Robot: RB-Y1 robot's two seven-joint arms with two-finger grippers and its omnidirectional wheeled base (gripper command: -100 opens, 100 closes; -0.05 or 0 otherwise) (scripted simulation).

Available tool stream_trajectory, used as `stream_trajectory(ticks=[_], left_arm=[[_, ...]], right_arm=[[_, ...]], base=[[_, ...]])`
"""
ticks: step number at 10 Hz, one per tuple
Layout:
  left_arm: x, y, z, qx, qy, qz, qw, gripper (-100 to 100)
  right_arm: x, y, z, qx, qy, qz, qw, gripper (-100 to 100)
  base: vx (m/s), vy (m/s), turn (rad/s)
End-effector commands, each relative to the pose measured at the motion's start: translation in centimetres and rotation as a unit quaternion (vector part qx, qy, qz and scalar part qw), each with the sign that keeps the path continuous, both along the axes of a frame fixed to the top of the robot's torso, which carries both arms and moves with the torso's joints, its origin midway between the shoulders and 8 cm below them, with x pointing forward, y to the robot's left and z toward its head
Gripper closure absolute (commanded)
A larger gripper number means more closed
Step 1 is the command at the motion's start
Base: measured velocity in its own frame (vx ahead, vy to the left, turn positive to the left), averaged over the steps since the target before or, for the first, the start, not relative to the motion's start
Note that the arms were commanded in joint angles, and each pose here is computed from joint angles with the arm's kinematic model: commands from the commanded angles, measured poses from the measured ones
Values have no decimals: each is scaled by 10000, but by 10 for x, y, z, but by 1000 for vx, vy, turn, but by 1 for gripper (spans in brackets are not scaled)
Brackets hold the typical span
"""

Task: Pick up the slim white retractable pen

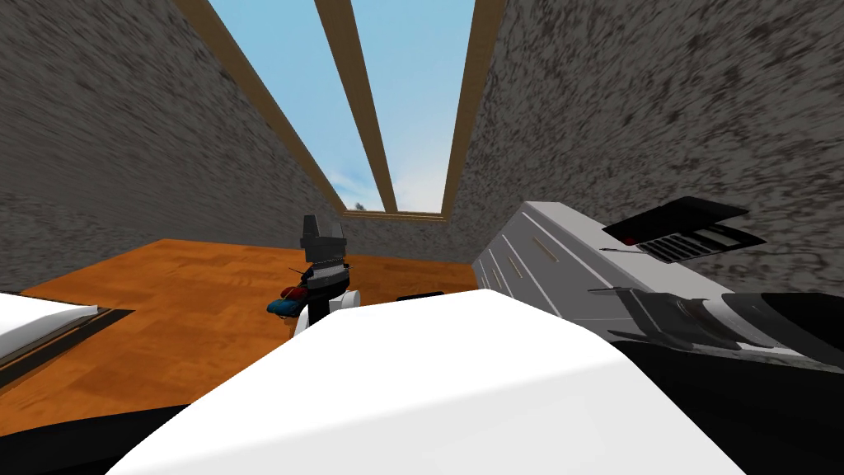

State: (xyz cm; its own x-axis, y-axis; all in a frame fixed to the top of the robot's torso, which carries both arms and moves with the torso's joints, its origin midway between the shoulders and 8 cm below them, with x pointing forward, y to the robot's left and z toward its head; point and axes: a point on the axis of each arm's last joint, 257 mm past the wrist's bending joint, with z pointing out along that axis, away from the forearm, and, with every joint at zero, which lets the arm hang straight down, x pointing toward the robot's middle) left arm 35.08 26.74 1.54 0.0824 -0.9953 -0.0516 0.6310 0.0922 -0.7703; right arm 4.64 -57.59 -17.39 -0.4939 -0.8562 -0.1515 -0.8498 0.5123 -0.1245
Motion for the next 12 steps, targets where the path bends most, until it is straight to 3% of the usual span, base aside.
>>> stream_trajectory(ticks=[1,5,6,9,12], left_arm=[[0,0,0,0,0,0,10000,0],[0,0,0,0,0,0,10000,0],[0,0,0,1,0,0,10000,0],[0,0,0,1,0,0,10000,0],[0,0,0,1,0,0,10000,0]], right_arm=[[3,-7,4,-155,120,140,9997,-100],[19,-51,29,-918,580,604,9922,-100],[26,-51,30,-947,576,690,9914,-100],[56,-78,49,-1512,823,1115,9787,-100],[81,-89,54,-1816,976,1445,9678,-100]], base=[[77,-42,-11],[100,-61,-35],[98,-77,-12],[102,-110,-54],[95,-149,-50]])
